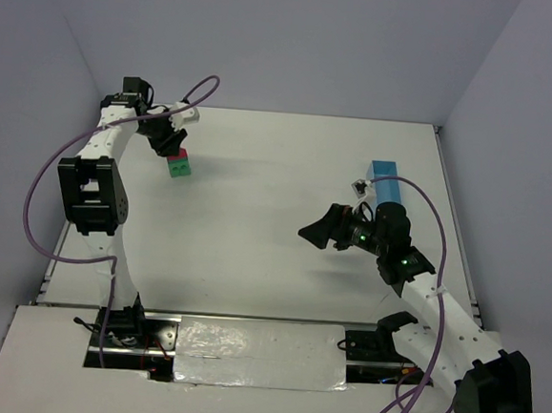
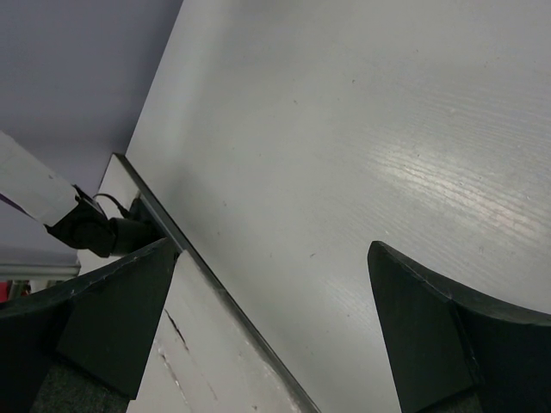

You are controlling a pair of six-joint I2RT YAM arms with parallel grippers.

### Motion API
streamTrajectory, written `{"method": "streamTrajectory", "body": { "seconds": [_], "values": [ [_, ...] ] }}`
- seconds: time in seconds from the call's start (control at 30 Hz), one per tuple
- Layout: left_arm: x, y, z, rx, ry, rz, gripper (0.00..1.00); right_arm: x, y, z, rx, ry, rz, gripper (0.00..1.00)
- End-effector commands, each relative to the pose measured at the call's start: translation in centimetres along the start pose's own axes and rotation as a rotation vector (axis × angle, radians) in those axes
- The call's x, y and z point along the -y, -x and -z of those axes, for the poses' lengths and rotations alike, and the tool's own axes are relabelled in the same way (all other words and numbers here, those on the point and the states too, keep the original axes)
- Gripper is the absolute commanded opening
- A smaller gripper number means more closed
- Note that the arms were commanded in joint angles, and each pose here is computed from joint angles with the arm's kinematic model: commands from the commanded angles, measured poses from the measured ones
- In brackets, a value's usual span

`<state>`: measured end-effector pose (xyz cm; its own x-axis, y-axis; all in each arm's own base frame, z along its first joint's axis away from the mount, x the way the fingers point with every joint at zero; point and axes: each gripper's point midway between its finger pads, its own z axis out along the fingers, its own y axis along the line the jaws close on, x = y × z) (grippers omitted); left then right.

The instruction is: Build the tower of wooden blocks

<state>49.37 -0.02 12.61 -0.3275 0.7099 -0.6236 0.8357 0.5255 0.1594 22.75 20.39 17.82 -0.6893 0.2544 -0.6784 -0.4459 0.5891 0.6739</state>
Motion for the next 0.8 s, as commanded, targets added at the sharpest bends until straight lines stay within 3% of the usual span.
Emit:
{"method": "streamTrajectory", "body": {
  "seconds": [0.0, 0.2, 0.37, 0.4, 0.6, 0.63, 0.7, 0.77],
  "values": [
    [-0.7, 0.3, 0.4, 0.02, 0.022, 0.033, 0.57, -0.7, 0.8, -0.1, 0.031, 0.042, 0.031, 1.0],
    [-0.9, 0.7, 0.7, 0.035, 0.032, 0.05, 0.59, -0.7, 0.6, -0.1, 0.026, 0.045, 0.03, 1.0],
    [-1.7, 4.2, 4.1, 0.118, 0.096, 0.038, 0.61, -0.7, 0.7, -0.1, 0.027, 0.044, 0.032, 1.0],
    [-1.7, 5.0, 4.9, 0.137, 0.111, 0.025, 0.99, -0.6, 0.7, -0.1, 0.028, 0.04, 0.031, 1.0],
    [-1.8, 10.5, 13.5, 0.254, 0.347, 0.017, 0.99, 0.2, 1.2, -0.1, 0.05, -0.008, 0.049, 1.0],
    [-1.8, 12.4, 16.4, 0.319, 0.427, 0.056, 1.0, 0.3, 1.4, 0.0, 0.058, -0.021, 0.058, 1.0],
    [-2.3, 12.0, 18.4, 0.334, 0.559, 0.196, 1.0, 0.8, 1.9, 0.3, 0.077, -0.057, 0.077, 1.0],
    [-1.5, 12.6, 21.3, 0.424, 0.651, 0.366, 0.99, 1.7, 2.7, 0.7, 0.108, -0.136, 0.085, 1.0]
  ]
}}
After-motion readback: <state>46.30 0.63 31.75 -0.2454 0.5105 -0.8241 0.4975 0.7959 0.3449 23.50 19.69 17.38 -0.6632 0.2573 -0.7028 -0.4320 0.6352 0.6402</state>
